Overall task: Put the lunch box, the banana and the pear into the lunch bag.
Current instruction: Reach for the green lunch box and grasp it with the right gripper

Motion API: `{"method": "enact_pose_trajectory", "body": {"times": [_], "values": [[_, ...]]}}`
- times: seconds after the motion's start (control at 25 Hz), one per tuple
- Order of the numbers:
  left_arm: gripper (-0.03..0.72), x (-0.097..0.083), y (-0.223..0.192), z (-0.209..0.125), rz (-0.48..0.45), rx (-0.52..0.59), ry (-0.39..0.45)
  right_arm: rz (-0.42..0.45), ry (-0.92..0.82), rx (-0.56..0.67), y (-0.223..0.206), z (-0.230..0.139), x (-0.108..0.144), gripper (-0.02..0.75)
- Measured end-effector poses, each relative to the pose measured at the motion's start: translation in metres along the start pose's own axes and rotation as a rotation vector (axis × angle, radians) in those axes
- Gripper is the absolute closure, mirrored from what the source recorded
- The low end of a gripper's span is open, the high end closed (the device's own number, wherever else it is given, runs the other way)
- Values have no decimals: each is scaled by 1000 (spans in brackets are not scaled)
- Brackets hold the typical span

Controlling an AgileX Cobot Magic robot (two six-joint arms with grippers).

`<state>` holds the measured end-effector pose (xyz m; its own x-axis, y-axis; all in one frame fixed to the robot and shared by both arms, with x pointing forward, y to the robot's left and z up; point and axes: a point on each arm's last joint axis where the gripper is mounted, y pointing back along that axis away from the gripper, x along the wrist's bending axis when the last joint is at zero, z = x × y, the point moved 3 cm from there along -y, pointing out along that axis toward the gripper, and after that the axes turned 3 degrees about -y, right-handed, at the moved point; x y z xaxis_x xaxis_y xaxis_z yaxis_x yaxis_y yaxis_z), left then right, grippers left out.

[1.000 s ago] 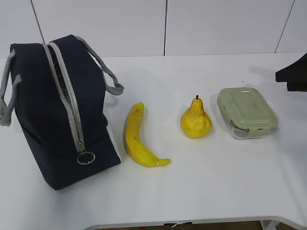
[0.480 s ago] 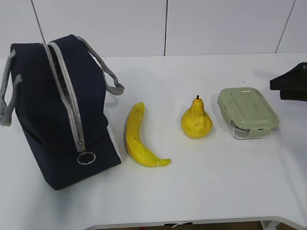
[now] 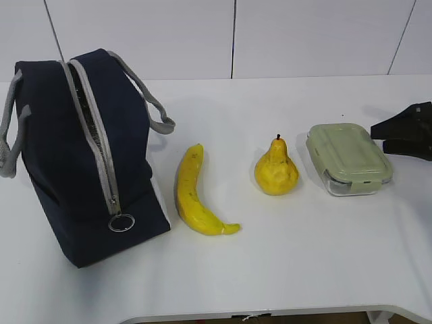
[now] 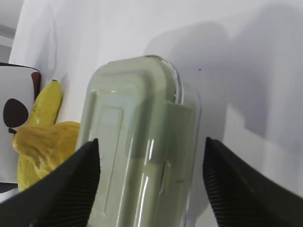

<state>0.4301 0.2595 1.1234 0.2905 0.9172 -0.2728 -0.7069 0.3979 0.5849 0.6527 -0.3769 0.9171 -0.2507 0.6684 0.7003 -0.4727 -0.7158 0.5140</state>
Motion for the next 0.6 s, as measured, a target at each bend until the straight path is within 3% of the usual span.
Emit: {"method": "enact_pose_trajectory", "body": {"times": [0.6], "values": [[378,0,0,0,-3,-1,-5,63,-43,-27,-14,-6,-14,186]]}}
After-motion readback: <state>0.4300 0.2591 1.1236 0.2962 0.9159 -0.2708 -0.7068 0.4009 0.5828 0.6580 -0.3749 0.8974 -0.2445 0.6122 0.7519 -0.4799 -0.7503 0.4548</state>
